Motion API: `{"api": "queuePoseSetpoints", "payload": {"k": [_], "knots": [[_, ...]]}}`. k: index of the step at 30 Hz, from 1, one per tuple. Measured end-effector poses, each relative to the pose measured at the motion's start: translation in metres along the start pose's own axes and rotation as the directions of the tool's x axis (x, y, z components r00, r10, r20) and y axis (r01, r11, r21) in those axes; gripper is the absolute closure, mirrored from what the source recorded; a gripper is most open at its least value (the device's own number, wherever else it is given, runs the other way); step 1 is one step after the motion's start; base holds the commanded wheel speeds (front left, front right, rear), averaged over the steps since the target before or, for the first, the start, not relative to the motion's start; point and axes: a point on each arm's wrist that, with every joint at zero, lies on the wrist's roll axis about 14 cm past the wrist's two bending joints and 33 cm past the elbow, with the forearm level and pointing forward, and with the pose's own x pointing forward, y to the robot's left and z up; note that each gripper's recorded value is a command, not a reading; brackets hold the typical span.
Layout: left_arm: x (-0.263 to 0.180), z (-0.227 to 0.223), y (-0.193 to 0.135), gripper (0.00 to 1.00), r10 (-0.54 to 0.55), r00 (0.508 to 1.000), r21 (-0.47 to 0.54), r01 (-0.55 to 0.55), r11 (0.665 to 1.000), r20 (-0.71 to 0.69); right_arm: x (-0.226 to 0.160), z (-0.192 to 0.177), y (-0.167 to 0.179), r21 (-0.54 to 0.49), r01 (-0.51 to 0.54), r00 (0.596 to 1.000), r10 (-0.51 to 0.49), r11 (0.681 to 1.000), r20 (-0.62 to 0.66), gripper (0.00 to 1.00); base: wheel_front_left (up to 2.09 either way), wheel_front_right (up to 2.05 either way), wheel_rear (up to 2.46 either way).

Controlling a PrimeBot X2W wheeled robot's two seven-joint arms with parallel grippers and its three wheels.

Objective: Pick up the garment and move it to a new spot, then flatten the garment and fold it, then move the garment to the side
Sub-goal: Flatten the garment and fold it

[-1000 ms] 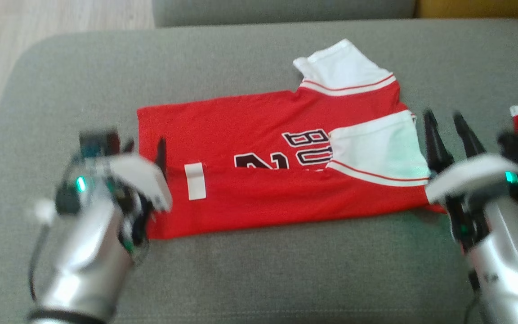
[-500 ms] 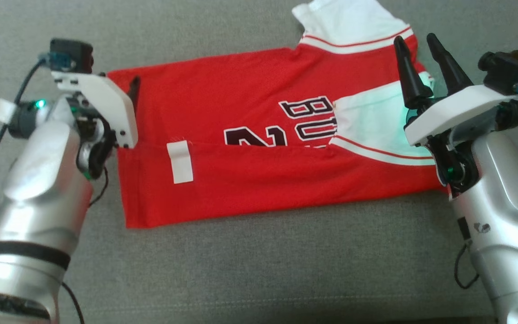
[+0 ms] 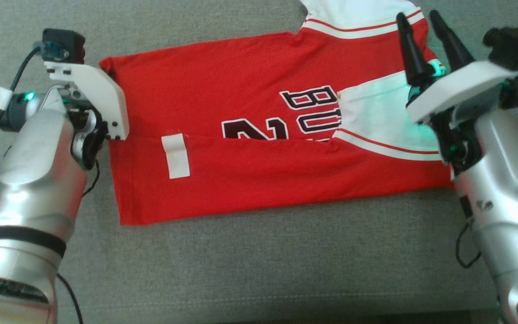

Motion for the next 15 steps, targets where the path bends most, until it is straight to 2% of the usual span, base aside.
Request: {"api": "queuePoseSetpoints", "payload": {"k": [8, 15], "knots": [[0.007, 0.002, -0.003, 1.0, -0.015, 1.0, -0.017, 0.016, 1.0, 0.025, 0.032, 0.0, -0.01, -0.045, 0.02, 0.998, -0.023, 0.999, -0.064, 0.0, 0.0, 0.0, 0.0], [0.007, 0.006, -0.009, 1.0, -0.042, 0.996, -0.03, 0.045, 0.999, 0.083, 0.07, 0.01, -0.038, -0.168, 0.072, 0.983, -0.098, 0.983, -0.154, 0.0, 0.0, 0.0, 0.0]]}}
